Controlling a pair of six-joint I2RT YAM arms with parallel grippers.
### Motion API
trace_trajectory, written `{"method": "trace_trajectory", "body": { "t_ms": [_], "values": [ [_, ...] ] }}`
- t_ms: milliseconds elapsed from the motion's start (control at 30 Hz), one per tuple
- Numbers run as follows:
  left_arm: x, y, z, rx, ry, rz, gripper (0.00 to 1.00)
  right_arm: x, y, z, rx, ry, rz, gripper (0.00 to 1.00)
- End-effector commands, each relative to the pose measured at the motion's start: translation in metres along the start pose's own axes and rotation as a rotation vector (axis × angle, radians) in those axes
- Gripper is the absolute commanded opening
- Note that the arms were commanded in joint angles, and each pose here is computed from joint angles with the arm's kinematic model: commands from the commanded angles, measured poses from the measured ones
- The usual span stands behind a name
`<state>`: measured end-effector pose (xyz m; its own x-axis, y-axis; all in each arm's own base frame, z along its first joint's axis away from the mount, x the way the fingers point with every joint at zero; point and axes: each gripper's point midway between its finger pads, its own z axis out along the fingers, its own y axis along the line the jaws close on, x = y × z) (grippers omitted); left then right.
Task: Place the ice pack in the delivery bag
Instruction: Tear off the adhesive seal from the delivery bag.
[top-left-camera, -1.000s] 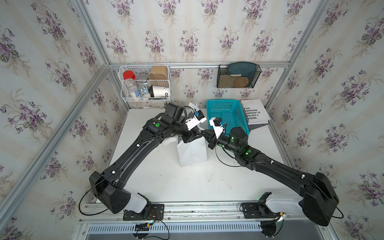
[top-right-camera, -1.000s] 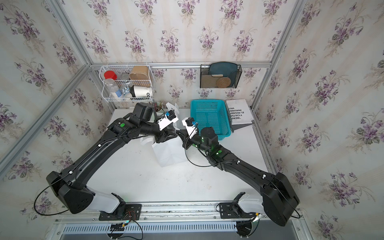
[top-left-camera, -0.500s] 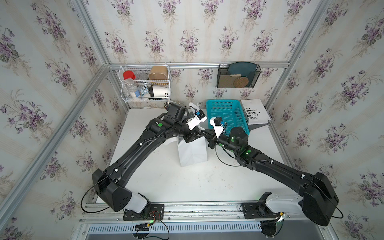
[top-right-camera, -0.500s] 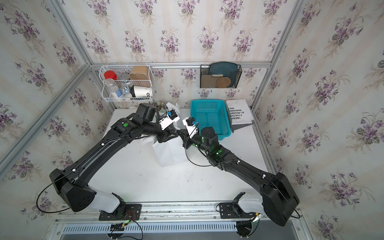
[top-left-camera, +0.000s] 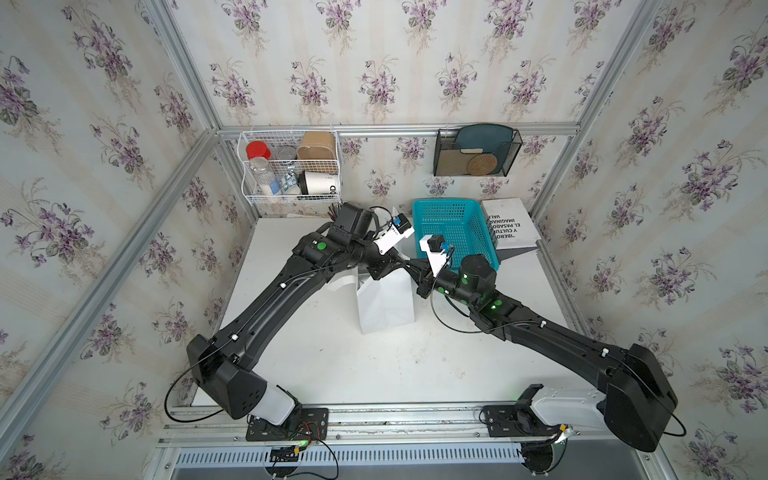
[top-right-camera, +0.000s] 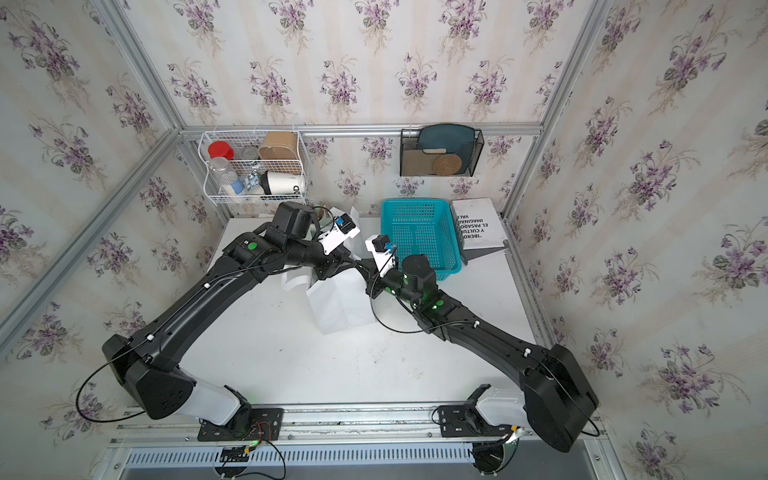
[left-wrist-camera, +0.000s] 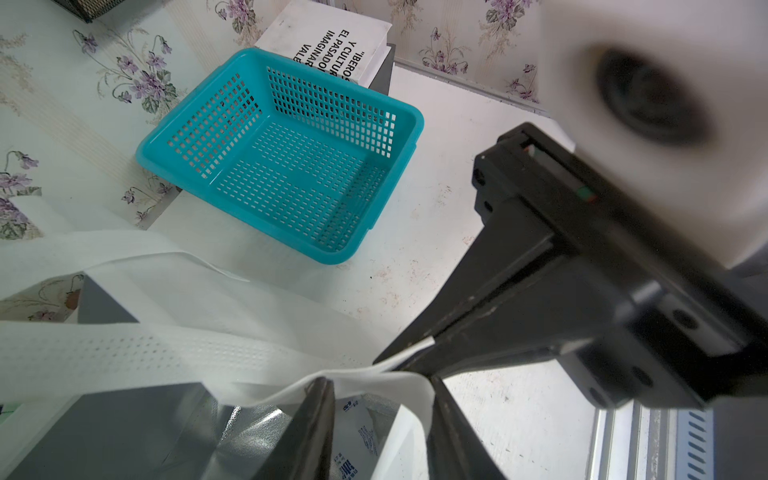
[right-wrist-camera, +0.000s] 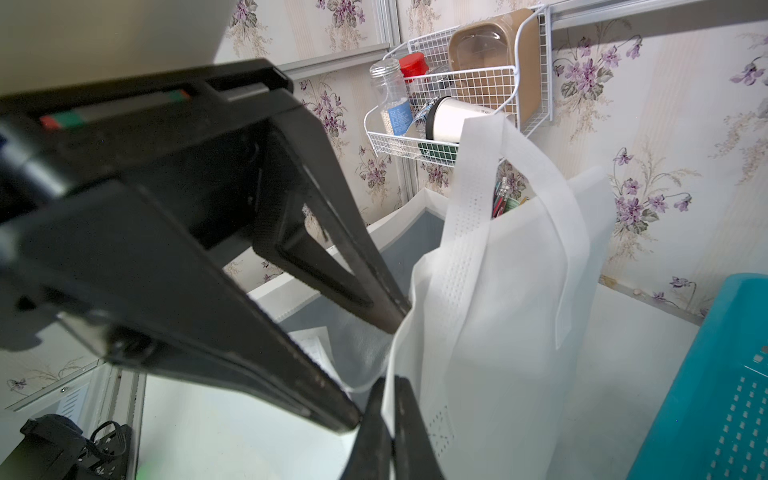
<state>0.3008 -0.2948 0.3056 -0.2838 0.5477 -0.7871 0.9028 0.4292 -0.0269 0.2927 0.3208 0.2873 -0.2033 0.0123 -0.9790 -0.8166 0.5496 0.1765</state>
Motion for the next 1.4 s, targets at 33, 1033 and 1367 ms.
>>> {"method": "trace_trajectory", "body": {
  "t_ms": [33,1033,1367],
  "values": [
    [-0.005,0.007,-0.002,-0.038,-0.005,-0.005,0.39,-0.002,0.003,0.001,-0.013,-0.001,-0.014,0.00],
    [-0.015,0.217,-0.046,-0.847,-0.077,-0.033,0.00,0.011,0.007,-0.033,-0.006,0.032,-0.011,0.00],
    [0.004,0.307,-0.089,-1.079,-0.086,-0.178,0.00,0.013,0.005,-0.052,0.031,0.031,-0.008,0.00]
  ]
}}
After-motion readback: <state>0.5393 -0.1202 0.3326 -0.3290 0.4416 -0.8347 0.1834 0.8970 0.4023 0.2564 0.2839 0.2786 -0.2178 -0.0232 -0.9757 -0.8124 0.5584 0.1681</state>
